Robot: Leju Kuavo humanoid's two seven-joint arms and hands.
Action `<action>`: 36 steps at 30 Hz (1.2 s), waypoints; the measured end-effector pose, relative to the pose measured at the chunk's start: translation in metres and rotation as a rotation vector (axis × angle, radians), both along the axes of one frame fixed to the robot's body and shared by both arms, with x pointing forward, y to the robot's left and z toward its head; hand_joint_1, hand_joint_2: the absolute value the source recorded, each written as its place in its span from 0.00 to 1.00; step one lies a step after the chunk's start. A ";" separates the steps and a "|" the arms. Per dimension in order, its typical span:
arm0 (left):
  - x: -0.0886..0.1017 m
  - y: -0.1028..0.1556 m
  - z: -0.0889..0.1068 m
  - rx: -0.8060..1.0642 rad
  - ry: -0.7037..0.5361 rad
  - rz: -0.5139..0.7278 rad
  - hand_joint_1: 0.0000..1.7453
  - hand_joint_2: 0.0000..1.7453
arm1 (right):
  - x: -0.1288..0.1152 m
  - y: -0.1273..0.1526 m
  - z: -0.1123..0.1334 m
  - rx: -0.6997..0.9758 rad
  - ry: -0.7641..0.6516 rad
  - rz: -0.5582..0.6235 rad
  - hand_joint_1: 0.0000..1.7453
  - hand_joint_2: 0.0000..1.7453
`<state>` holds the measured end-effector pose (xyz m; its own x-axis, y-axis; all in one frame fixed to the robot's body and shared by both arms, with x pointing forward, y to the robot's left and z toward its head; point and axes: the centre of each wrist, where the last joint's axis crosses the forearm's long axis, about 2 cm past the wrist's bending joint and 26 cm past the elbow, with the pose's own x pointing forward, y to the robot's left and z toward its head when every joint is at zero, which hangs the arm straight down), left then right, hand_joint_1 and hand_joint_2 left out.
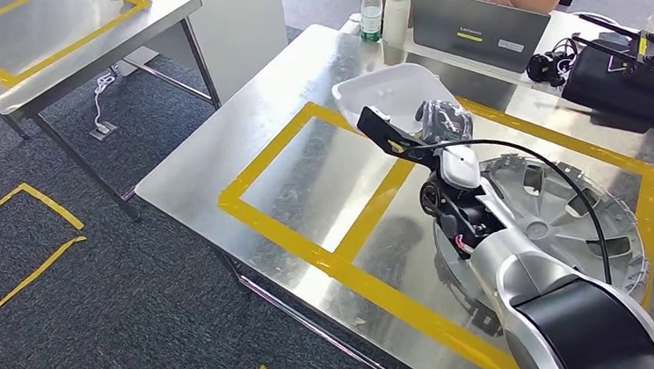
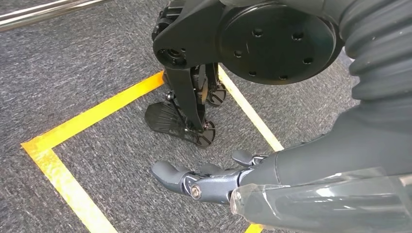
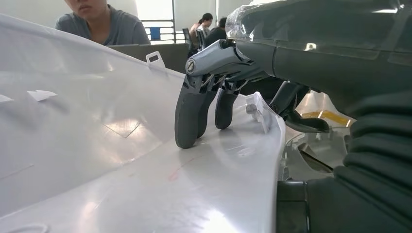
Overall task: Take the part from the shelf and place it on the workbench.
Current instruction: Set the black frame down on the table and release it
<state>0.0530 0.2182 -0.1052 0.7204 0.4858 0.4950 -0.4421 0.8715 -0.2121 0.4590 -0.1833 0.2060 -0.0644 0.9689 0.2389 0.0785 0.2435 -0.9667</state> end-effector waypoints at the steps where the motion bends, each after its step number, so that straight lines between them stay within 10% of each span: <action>1: 0.000 0.000 0.000 0.000 0.001 -0.003 0.00 1.00 | -0.001 0.002 -0.001 -0.002 0.002 0.006 1.00 0.00; 36: 0.006 -0.001 0.001 -0.010 0.027 -0.069 0.00 1.00 | -0.083 0.077 -0.095 0.136 0.288 0.210 1.00 0.00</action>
<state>0.0589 0.2174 -0.1043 0.7654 0.4392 0.4703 -0.3866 0.8981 -0.2095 0.3761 -0.1065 0.1113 -0.1700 0.8999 0.4017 -0.2568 0.3531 -0.8996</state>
